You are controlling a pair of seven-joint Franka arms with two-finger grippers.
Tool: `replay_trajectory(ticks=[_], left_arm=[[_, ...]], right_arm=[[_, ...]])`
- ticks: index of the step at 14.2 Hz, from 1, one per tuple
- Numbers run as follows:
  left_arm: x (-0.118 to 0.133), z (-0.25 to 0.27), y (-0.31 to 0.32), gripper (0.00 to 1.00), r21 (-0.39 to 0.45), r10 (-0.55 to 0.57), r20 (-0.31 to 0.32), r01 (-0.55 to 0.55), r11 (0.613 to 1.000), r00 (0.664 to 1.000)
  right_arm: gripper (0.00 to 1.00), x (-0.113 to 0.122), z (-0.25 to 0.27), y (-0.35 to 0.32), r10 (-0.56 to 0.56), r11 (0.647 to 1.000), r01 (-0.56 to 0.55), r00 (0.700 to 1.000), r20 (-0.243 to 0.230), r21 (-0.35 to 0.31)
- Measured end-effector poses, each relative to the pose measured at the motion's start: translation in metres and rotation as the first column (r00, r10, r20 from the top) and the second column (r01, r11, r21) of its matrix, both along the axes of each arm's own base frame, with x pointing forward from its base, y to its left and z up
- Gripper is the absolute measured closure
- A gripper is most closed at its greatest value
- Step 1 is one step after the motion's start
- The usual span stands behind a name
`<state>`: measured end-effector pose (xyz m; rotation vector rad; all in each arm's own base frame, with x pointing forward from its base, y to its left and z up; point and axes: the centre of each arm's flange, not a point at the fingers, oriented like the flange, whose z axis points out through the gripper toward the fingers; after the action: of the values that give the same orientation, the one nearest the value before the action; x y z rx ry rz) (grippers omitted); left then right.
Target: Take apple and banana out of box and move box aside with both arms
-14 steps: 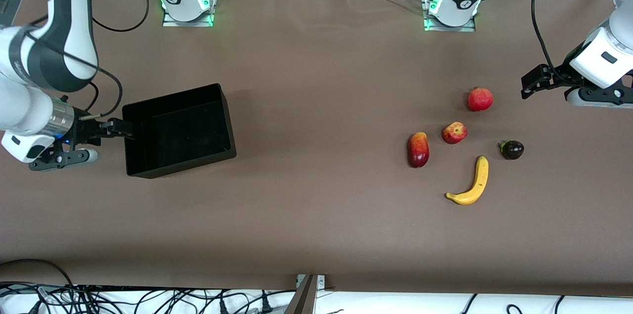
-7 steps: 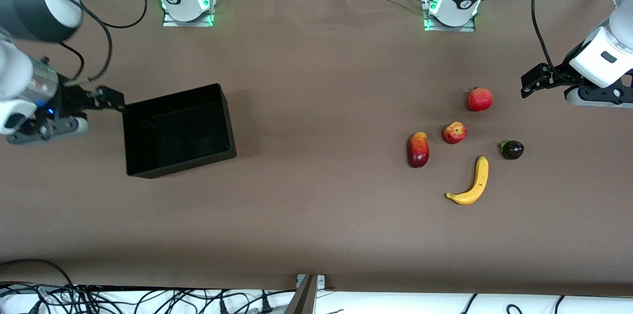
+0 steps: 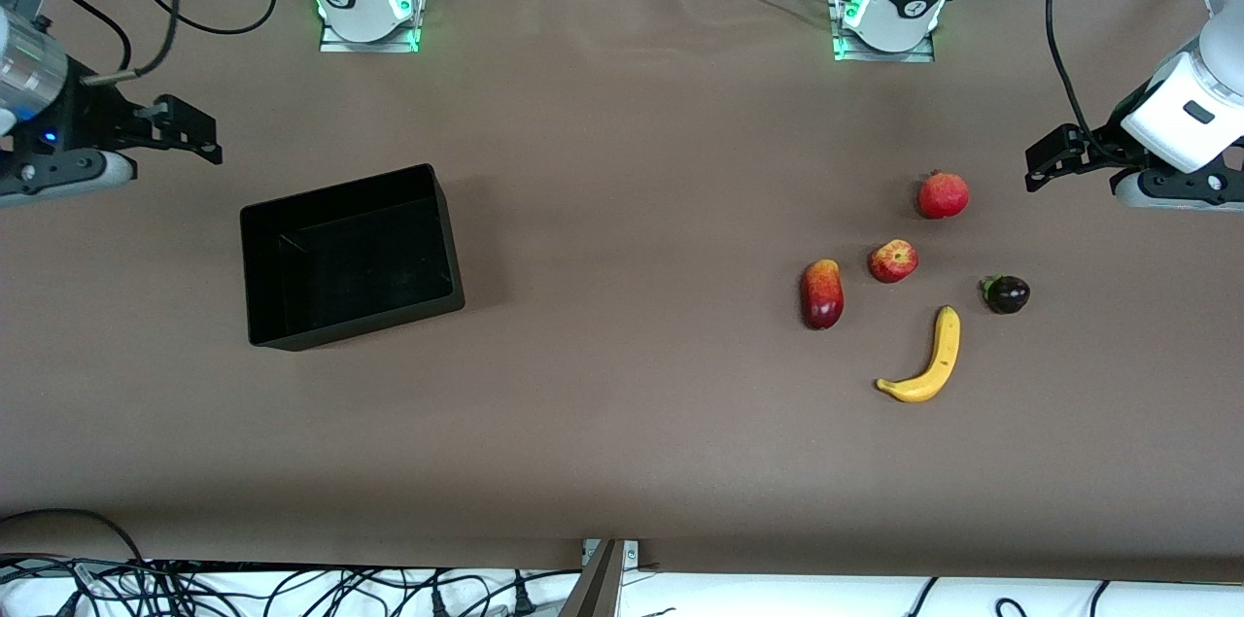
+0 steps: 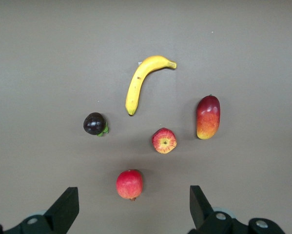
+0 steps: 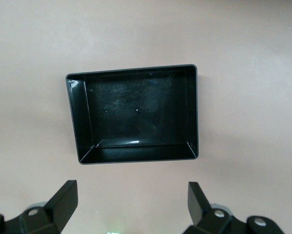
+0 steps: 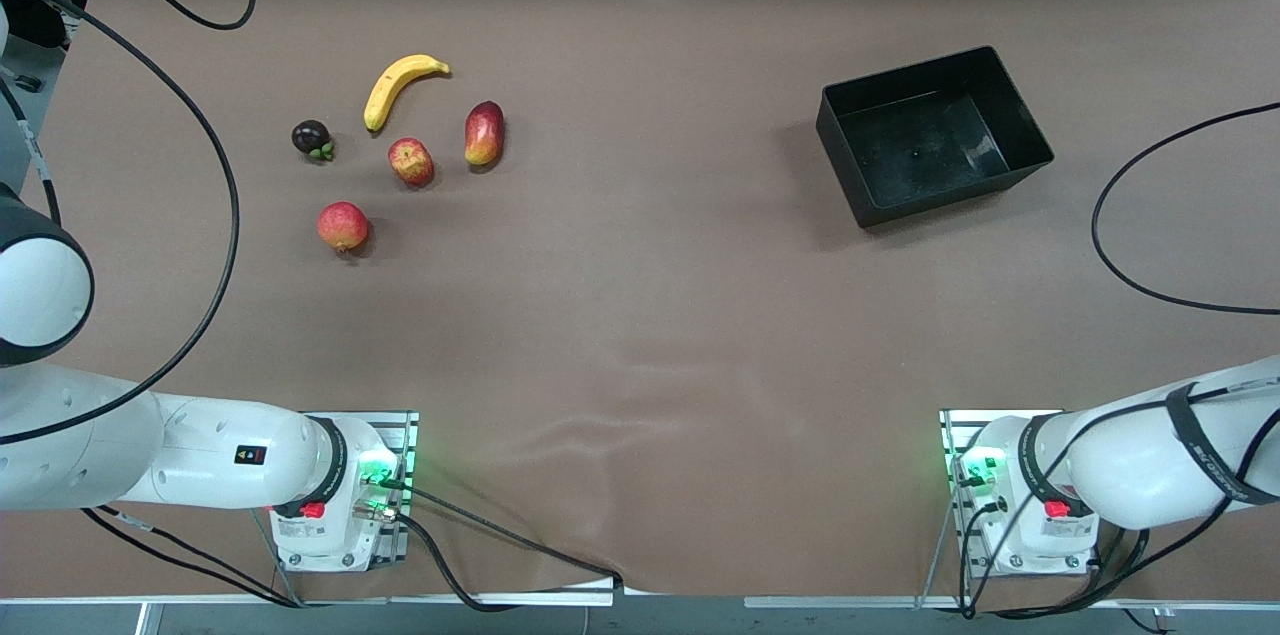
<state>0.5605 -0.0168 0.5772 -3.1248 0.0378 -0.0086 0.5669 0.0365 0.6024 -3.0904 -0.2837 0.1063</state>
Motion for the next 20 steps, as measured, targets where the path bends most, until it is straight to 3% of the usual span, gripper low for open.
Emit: replay_trajectory(ticks=[7, 12, 20], left_arm=[[0.002, 0.000, -0.002, 0.00, 0.000, 0.018, 0.001, -0.018, 1.000, 1.000], [-0.002, 0.001, -0.005, 0.00, 0.002, 0.014, -0.037, -0.014, 1.000, 0.999], [-0.001, 0.005, -0.008, 0.00, 0.002, 0.009, -0.030, -0.009, 1.000, 1.000]], right_arm=[[0.00, -0.032, -0.004, -0.003, -0.011, 1.000, 0.012, 0.999, 0.030, -0.011], [0.00, -0.033, -0.004, 0.013, -0.002, 1.000, 0.003, 0.999, 0.035, -0.029], [0.00, -0.031, -0.001, 0.013, -0.006, 1.000, 0.008, 0.999, 0.051, -0.028]])
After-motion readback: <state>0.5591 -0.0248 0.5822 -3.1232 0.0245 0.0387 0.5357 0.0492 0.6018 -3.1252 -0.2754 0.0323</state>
